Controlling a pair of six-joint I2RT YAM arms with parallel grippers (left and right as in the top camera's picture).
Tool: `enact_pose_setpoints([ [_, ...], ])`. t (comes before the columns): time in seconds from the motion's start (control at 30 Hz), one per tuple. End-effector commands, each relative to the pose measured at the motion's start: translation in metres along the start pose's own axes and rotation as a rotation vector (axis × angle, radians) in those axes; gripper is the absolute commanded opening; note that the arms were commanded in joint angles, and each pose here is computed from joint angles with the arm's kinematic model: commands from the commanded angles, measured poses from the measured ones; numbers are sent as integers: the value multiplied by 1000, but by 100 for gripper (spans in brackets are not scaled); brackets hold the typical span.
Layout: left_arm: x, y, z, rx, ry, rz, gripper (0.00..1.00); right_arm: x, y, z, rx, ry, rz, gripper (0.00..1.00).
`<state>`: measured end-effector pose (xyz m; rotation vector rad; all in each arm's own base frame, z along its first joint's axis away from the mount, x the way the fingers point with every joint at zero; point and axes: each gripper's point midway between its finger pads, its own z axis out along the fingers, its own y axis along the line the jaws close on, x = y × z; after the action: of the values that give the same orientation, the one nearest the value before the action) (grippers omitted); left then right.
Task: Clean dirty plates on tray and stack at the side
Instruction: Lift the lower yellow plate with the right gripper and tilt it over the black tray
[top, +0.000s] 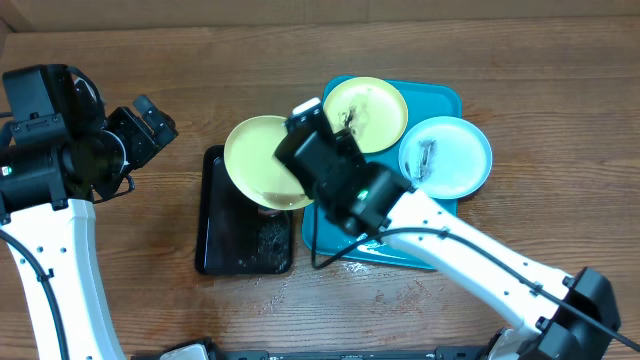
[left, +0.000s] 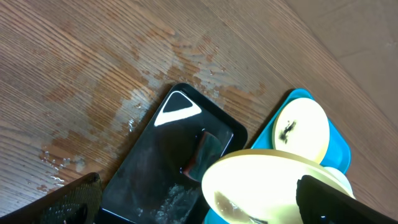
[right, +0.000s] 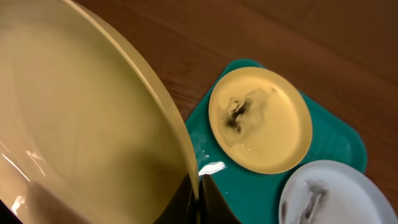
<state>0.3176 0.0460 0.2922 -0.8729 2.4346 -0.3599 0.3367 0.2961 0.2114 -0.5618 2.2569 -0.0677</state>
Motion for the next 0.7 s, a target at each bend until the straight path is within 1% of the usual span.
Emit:
enact_pose_setpoints([
  [0.0, -4, -2, -6, 8, -23, 21, 100, -18, -9, -17, 181, -105, -25, 4],
  [0.13, -7, 4, -7, -25, -40, 21, 100, -21, -1, -27, 209, -142, -45, 4],
  [0.33, -7, 4, -7, -25, -40, 21, 100, -25, 6, -38, 243, -183, -59, 4],
  [0.67, -7, 4, -7, -25, -40, 21, 100, -27, 6, -43, 270, -204, -61, 4],
])
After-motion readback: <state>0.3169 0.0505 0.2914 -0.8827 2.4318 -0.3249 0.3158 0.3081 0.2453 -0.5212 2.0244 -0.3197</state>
